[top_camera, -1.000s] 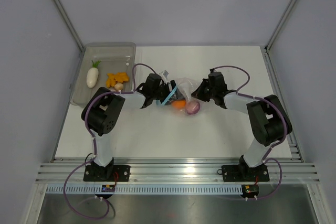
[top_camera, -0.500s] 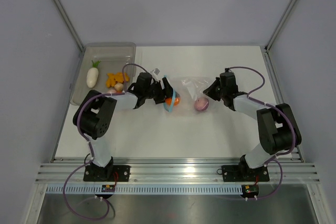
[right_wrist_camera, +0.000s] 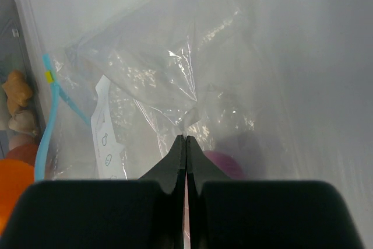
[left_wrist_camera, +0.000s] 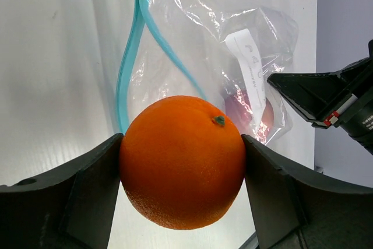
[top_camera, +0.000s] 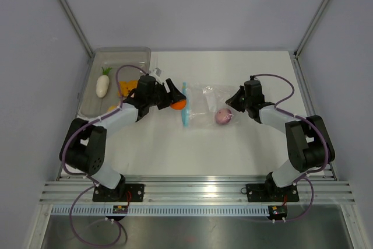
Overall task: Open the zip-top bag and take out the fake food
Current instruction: Pick up the fake fruit from the zipper food storage bag, then place the fake fruit in the bin.
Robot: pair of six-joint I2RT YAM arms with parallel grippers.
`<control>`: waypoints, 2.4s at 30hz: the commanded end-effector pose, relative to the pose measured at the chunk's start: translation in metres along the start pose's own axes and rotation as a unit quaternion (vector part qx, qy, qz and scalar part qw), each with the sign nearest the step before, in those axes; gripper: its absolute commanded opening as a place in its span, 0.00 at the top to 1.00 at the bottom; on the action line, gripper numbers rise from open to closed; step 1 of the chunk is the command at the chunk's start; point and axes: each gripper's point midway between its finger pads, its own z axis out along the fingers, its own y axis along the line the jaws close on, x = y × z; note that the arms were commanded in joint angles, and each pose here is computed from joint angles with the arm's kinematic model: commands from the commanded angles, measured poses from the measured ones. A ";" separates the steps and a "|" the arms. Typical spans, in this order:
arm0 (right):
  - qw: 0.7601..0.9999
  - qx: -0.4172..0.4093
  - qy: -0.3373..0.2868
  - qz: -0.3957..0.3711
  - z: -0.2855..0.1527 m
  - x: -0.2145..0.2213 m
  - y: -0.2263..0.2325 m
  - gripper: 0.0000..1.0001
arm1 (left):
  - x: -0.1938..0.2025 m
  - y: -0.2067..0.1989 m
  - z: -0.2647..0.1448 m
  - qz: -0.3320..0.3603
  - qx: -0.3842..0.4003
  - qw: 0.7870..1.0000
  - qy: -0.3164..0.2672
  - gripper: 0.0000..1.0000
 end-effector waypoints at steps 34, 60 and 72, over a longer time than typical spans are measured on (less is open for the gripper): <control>0.999 -0.039 -0.004 -0.003 -0.002 -0.005 0.017 1.00 | -0.117 0.128 -0.184 -0.211 -0.127 0.906 -0.344 0.28; 0.998 -0.064 0.018 0.000 0.001 0.003 0.024 1.00 | -0.136 0.185 -0.173 -0.284 -0.209 0.879 -0.320 0.01; 0.998 -0.066 0.017 0.000 0.001 0.002 0.025 1.00 | -0.138 0.122 -0.183 -0.164 -0.187 0.919 -0.308 0.04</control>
